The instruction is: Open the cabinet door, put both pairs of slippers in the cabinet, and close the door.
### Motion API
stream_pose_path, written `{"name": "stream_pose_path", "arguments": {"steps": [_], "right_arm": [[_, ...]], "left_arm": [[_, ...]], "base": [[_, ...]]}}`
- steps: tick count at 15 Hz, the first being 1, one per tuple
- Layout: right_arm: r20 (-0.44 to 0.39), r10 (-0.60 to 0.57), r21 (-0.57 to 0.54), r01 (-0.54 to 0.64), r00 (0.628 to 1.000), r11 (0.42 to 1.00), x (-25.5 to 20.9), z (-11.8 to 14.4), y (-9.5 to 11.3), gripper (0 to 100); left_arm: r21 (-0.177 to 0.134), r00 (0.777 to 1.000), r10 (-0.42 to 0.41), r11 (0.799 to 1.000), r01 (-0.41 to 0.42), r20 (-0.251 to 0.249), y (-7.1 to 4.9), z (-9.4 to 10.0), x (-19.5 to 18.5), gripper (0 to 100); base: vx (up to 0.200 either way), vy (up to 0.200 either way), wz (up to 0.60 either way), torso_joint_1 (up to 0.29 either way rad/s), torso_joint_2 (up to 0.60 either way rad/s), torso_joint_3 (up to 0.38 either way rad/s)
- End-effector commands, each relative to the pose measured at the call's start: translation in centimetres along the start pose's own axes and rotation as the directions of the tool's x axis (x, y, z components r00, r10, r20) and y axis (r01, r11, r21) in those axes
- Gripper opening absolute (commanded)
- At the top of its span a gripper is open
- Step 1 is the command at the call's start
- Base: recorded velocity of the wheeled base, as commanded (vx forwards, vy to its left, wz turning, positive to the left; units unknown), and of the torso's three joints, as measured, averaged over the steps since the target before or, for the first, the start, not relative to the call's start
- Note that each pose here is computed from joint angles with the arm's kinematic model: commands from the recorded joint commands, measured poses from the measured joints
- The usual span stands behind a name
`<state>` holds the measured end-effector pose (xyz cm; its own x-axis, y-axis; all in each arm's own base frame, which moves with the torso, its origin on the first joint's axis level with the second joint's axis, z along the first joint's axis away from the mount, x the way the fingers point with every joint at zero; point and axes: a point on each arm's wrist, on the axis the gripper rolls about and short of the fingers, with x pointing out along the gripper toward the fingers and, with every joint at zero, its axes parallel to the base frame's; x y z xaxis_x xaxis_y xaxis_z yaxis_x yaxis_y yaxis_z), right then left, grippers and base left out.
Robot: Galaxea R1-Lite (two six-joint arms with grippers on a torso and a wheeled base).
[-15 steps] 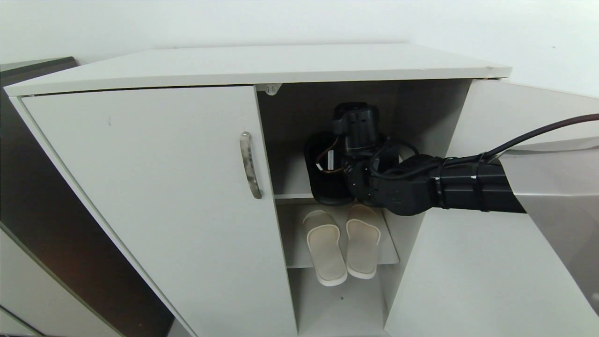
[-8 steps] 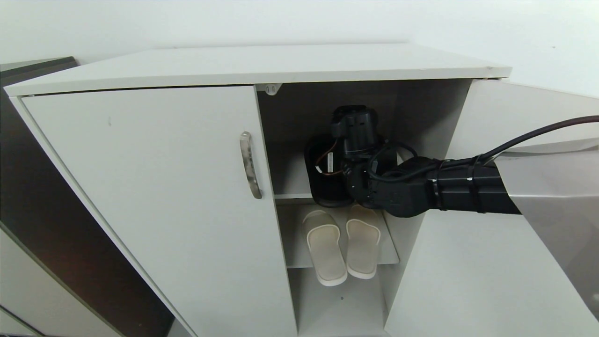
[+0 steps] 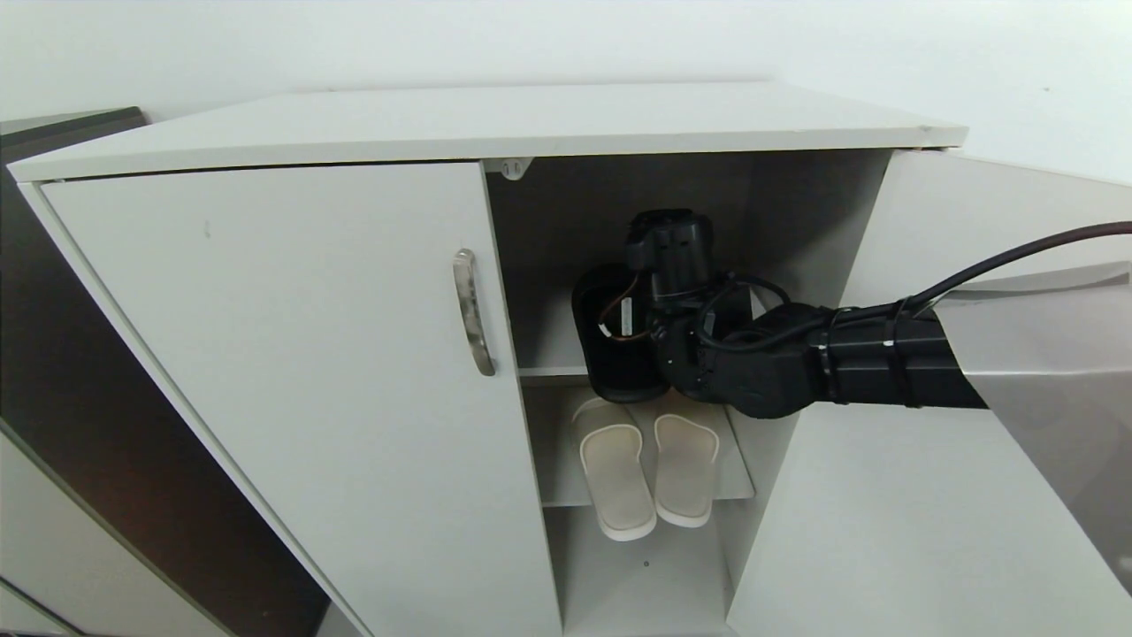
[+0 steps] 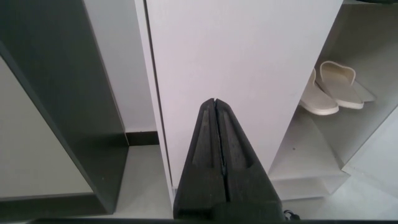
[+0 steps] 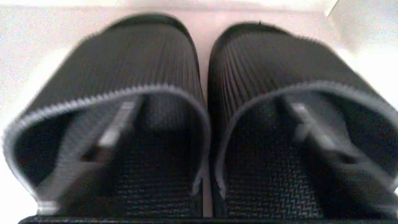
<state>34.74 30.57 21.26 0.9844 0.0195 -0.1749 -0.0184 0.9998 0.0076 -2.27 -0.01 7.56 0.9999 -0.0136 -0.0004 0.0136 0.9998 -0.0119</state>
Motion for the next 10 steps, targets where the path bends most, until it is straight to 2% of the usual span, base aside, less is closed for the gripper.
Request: {"name": "stream_pose_path", "arguments": {"steps": [1,3,7,8,10], "right_arm": [[-0.003,0.01,-0.002,-0.01,1.0,1.0,-1.6,0.5,-0.5,100],[0.003,0.028,-0.001,-0.028,1.0,1.0,-3.6,0.8,-1.0,100],[0.028,0.094,0.01,-0.094,0.995,0.996,-9.8,1.6,-3.5,100],[0.033,0.116,0.007,-0.116,0.993,0.993,-11.6,1.1,-4.3,0],[0.049,0.173,-0.012,-0.172,0.984,0.985,-14.5,0.6,-5.3,0]], "left_arm": [[0.0,1.0,0.0,1.0,0.0,0.0,0.0,0.0,0.0,0],[0.0,1.0,0.0,1.0,0.0,0.0,0.0,0.0,0.0,0],[-0.002,1.0,0.0,1.0,0.0,0.0,0.0,0.0,0.0,0],[0.0,1.0,0.0,1.0,0.0,0.0,0.0,0.0,0.0,0],[0.0,1.0,0.0,1.0,0.0,0.0,0.0,0.0,0.0,0]], "base": [[0.0,0.0,0.0,0.0,0.0,0.0],[0.0,0.0,0.0,0.0,0.0,0.0],[0.0,0.0,0.0,0.0,0.0,0.0],[0.0,0.0,0.0,0.0,0.0,0.0],[0.0,0.0,0.0,0.0,0.0,0.0]]}}
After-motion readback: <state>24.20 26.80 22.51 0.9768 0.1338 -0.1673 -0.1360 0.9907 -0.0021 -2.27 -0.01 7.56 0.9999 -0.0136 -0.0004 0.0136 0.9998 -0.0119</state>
